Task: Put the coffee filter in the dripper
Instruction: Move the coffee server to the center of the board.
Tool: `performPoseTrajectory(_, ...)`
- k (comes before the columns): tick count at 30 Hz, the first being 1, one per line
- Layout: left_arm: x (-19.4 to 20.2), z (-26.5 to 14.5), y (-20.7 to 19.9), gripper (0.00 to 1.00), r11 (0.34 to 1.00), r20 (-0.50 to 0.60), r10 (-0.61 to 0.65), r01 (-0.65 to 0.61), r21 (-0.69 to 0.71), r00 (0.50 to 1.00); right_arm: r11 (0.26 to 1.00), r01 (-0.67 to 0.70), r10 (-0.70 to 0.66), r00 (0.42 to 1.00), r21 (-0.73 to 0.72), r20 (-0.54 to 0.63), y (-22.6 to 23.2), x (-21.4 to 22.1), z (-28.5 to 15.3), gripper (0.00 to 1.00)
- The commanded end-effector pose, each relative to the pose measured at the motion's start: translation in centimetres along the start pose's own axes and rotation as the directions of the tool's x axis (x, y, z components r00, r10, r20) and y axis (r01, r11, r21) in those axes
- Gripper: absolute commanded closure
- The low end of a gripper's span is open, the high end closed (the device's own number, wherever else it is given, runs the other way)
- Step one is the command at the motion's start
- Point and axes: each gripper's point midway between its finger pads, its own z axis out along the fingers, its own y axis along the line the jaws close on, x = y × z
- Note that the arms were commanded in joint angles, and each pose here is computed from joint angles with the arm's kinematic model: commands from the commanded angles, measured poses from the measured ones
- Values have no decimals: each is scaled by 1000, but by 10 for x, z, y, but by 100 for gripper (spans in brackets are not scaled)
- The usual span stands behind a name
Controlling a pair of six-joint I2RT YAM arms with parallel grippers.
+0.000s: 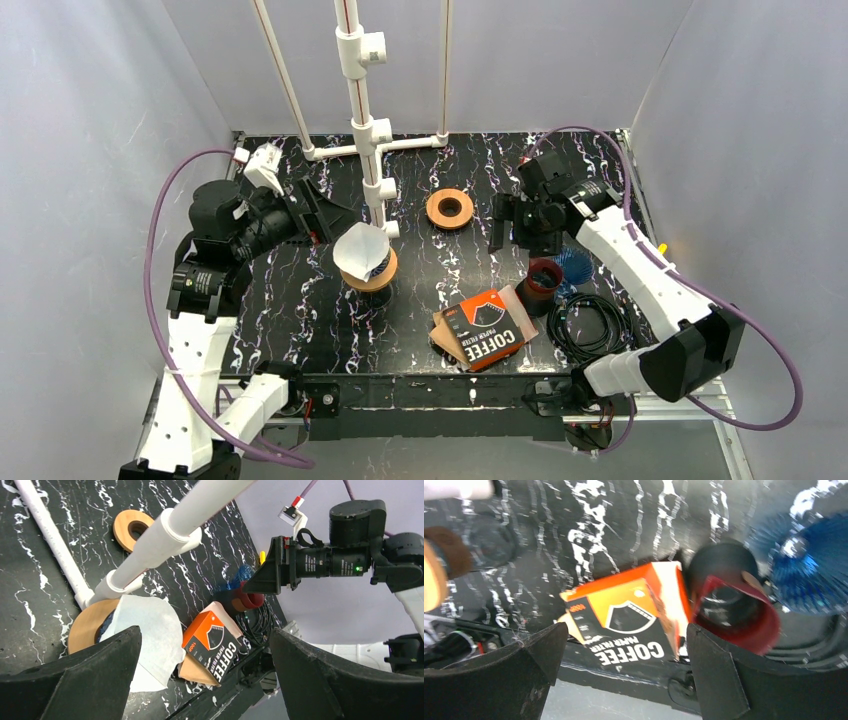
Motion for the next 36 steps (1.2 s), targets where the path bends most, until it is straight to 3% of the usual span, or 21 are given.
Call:
performPoseTrajectory(1, 0, -10, -25, 2, 990, 5, 98, -98, 102, 995, 984, 15, -8, 999, 178, -40, -41, 22, -22, 4)
performPoseTrajectory(6, 9, -12, -35, 2, 976, -28, 178, -173, 130, 984, 961, 35, -13, 997, 275, -81, -65, 36, -16, 7)
performPoseTrajectory(14, 22, -24, -40, 2, 905, -120, 422, -408, 122, 899, 947, 89, -47, 989, 308, -140, -78, 41, 12, 16)
performPoseTrajectory(17, 15, -26, -38, 3, 896, -121, 443, -435, 88, 888, 948, 108, -66, 987, 298, -147, -76, 38, 23, 26)
performPoseTrajectory(21, 1, -29, -38, 4, 889, -90, 458, -455, 44, 885, 948, 130, -86, 983, 290, -160, -75, 33, 35, 56)
performPoseTrajectory(25, -10, -36, -33, 2, 869, -61, 492, -494, -19, 868, 939, 152, -106, 981, 308, -161, -78, 28, 42, 63)
performPoseTrajectory(29, -13, -39, -27, 2, 858, -55, 508, -511, -59, 859, 939, 161, -128, 984, 304, -126, -74, 15, 45, 81)
performPoseTrajectory(36, -8, -38, -17, 2, 878, -81, 460, -467, -104, 884, 937, 185, -165, 982, 298, -91, -64, -10, 46, 99)
